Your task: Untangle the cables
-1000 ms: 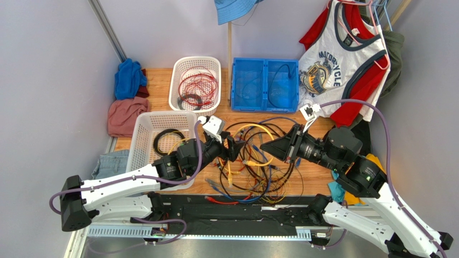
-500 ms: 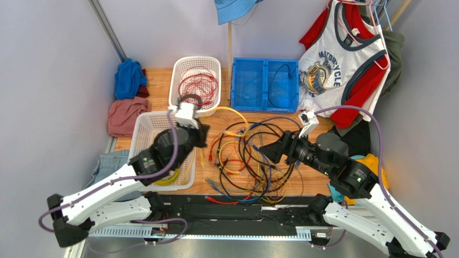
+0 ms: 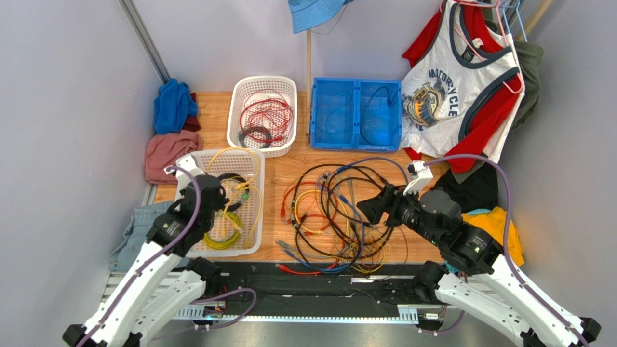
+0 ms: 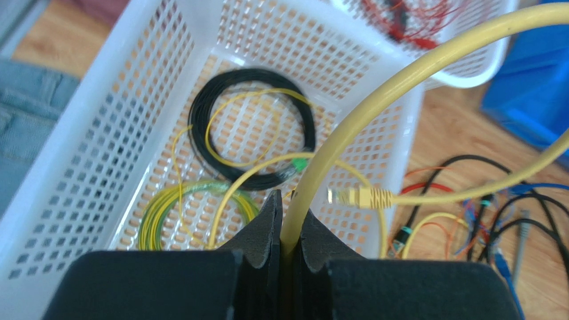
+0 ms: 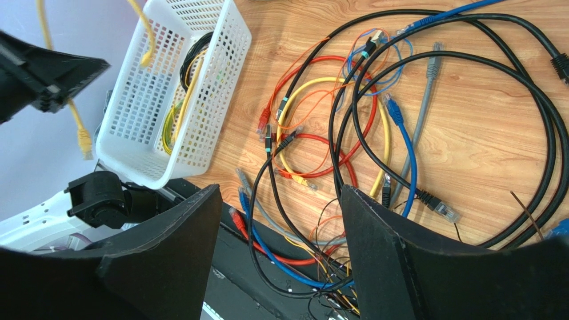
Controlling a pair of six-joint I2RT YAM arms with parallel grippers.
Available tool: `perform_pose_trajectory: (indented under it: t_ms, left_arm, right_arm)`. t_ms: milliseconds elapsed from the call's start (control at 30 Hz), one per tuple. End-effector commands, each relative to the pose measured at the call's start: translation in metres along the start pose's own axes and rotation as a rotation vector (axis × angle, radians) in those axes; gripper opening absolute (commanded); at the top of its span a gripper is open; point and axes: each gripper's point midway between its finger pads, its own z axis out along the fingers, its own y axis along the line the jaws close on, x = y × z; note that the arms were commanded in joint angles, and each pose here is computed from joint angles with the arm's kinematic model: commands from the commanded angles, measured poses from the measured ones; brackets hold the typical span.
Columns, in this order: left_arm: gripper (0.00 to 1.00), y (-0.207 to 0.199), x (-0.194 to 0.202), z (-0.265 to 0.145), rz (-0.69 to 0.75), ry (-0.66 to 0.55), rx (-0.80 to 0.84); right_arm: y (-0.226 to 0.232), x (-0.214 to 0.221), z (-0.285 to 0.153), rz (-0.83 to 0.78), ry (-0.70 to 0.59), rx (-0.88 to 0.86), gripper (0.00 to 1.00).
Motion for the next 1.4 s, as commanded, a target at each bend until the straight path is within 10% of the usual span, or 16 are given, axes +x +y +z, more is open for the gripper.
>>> perform_pose_trajectory:
  t_ms: [0, 200, 400, 767, 1167, 1367]
  left_arm:
    - [0.00, 0.014, 0.042, 0.020, -0.104, 0.186, -0.084]
    - [0.18, 0.041, 0.046, 0.041, -0.258, 0.231, -0.181]
    - [0.94, 0.015, 0.017, 0.031, -0.230, 0.226, -0.071]
    - [0.97, -0.090, 0.021, -0.034, -0.177, 0.254, 0.483]
    - [0.98, -0.174, 0.145, -0.031, 0.186, 0.395, 0.520]
    - [0.76, -0.165, 0.171, 0.012, 0.201, 0.434, 0.386]
  right_arm:
    - [0.004, -0.007, 0.001, -0.006, -0.043, -0.024, 0.69]
    - [-0.001, -0.005, -0.002, -0.014, -0.050, -0.014, 0.69]
    - [-0.003, -0.007, 0.002, -0.027, -0.056, -0.002, 0.69]
    - [-0.021, 0.024, 0.041, -0.034, 0.030, 0.068, 0.69]
    - [-0.050, 0.073, 0.066, -0.072, 0.212, 0.176, 0.60]
    - [-0.048, 0.069, 0.064, -0.055, 0.167, 0.152, 0.59]
